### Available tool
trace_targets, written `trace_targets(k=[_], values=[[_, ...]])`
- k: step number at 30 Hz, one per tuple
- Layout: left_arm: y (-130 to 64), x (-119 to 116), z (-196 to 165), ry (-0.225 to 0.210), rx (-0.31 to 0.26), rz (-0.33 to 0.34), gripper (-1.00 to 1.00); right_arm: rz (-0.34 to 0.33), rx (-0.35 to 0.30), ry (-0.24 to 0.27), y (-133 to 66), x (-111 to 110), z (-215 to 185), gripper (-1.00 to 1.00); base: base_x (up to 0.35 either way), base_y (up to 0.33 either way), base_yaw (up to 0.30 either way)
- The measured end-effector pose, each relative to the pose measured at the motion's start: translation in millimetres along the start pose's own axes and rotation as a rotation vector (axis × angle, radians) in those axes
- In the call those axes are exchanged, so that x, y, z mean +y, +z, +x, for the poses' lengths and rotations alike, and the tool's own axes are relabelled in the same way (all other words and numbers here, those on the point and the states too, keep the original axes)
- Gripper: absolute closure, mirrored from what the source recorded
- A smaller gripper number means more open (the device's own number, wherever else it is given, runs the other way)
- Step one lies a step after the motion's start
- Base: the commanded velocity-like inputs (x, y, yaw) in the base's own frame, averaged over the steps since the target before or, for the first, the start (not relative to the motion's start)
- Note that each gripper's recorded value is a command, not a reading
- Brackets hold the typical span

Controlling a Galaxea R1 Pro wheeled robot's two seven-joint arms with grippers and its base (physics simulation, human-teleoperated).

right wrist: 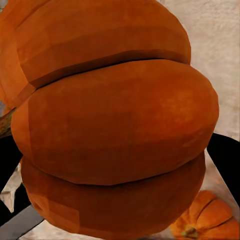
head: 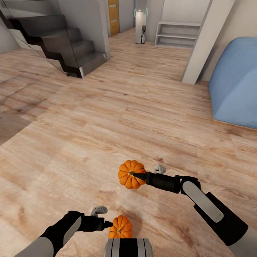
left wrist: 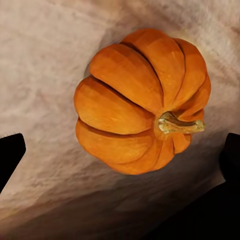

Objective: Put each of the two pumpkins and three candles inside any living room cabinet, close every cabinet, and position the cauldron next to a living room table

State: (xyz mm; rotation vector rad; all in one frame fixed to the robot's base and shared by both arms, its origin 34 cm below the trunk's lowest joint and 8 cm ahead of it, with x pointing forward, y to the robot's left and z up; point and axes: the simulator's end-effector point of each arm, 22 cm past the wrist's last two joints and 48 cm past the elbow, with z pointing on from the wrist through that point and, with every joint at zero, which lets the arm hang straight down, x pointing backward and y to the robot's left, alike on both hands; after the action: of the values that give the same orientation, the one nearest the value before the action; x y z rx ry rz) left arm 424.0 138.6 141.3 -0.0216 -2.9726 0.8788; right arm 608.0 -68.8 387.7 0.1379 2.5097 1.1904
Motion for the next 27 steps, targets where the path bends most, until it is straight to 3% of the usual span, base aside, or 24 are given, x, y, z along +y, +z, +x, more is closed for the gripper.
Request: trace_targets(k=[2,5,8,13,27], values=[[2.7,0.8,2.2,-0.003,0.006,0.002,-1.0,-0.125,0.045,0.018,-0.6,25.3,10.2,1.0,0.0,0.0,0.0],[6.5,1.9,5.3,-0.008,0.014,0.005,-1.0,-0.26,0.083,0.024,-4.7,52.1,18.5,1.0,0.0,0.0,0.0],[10.3,3.6,8.8,-0.013,0.022,0.006,-1.0,-0.338,0.099,0.016,-9.0,70.1,22.3,1.0,0.0,0.0,0.0],[16.7,7.1,15.5,-0.023,0.038,0.008,-1.0,-0.362,0.15,0.024,-8.4,69.9,34.8,1.0,0.0,0.0,0.0],[16.6,6.5,14.7,-0.022,0.037,0.009,-1.0,-0.366,0.157,0.027,-8.9,70.5,35.9,1.0,-0.001,-0.001,0.0]])
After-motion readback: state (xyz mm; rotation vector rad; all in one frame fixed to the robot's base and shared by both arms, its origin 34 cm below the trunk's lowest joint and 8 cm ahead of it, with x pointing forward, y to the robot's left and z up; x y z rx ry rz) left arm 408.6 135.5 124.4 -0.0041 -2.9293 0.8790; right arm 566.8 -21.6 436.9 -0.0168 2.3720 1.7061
